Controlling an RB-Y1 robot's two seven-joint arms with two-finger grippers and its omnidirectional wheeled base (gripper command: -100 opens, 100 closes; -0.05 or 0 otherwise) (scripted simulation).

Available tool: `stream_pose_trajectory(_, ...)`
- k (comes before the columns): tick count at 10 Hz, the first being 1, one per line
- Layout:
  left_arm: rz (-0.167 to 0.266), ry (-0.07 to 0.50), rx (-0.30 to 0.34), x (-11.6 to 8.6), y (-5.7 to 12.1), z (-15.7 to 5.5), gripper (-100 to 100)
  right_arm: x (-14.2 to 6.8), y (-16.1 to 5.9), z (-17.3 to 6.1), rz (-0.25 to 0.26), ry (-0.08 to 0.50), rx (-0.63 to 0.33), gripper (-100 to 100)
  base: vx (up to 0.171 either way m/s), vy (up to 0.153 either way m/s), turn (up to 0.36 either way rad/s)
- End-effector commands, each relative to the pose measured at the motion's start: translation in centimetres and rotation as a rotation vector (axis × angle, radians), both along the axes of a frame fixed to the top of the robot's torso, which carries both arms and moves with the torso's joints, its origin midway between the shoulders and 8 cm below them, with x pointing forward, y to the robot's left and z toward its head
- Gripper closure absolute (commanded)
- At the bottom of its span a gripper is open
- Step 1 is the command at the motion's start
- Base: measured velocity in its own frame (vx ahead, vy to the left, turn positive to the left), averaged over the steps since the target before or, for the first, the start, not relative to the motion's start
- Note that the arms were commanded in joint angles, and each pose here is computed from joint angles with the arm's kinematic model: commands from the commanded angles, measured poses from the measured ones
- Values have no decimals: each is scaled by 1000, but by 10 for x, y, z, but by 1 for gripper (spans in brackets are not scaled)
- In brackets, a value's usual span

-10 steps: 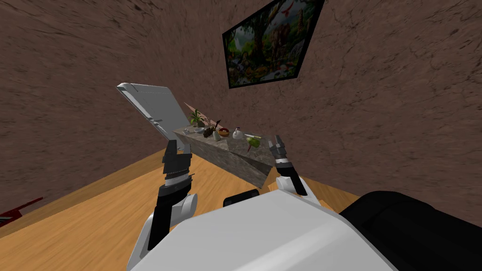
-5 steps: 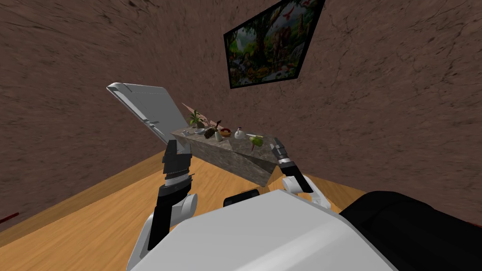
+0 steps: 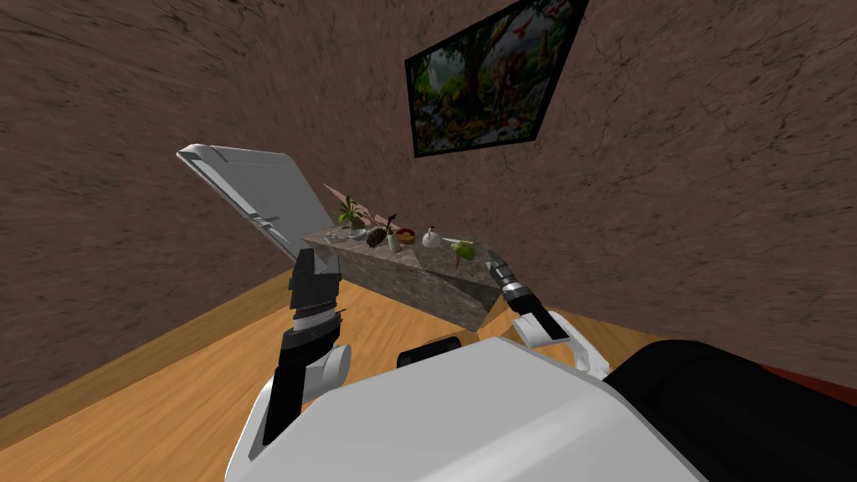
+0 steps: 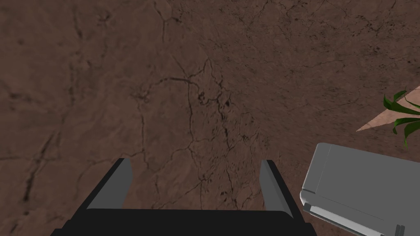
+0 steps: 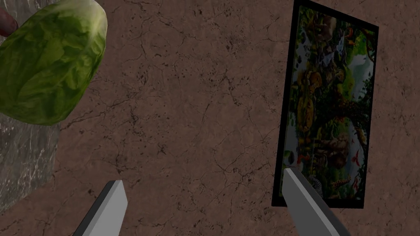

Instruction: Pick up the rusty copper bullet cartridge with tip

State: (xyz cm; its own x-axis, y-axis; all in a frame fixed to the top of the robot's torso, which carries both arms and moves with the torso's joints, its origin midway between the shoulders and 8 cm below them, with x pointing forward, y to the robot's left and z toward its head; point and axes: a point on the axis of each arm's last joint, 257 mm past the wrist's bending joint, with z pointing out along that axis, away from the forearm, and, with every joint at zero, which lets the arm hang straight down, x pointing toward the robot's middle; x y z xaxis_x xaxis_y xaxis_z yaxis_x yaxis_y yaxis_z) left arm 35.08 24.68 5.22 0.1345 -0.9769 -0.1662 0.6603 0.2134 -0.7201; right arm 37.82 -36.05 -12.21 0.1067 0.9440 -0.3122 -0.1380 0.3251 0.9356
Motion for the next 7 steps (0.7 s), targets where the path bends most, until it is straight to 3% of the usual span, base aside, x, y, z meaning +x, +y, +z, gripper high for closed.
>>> stream_pose_trajectory(1,0,0,0,0,0,0,0,-3,-15,-17,-16,77,-53,-100,40,183,-62)
stream_pose_trajectory(4,0,0,0,0,0,0,0,-13,-48,-52,-48,240,-160,-100,67,197,-31)
stream_pose_trajectory(5,0,0,0,0,0,0,0,-13,-49,-53,-48,248,-164,-100,50,114,-4)
stream_pose_trajectory(6,0,0,0,0,0,0,0,-18,-61,-65,-59,306,-200,-100,48,90,13)
stream_pose_trajectory(7,0,0,0,0,0,0,0,-18,-61,-65,-59,306,-200,-100,33,81,-2)
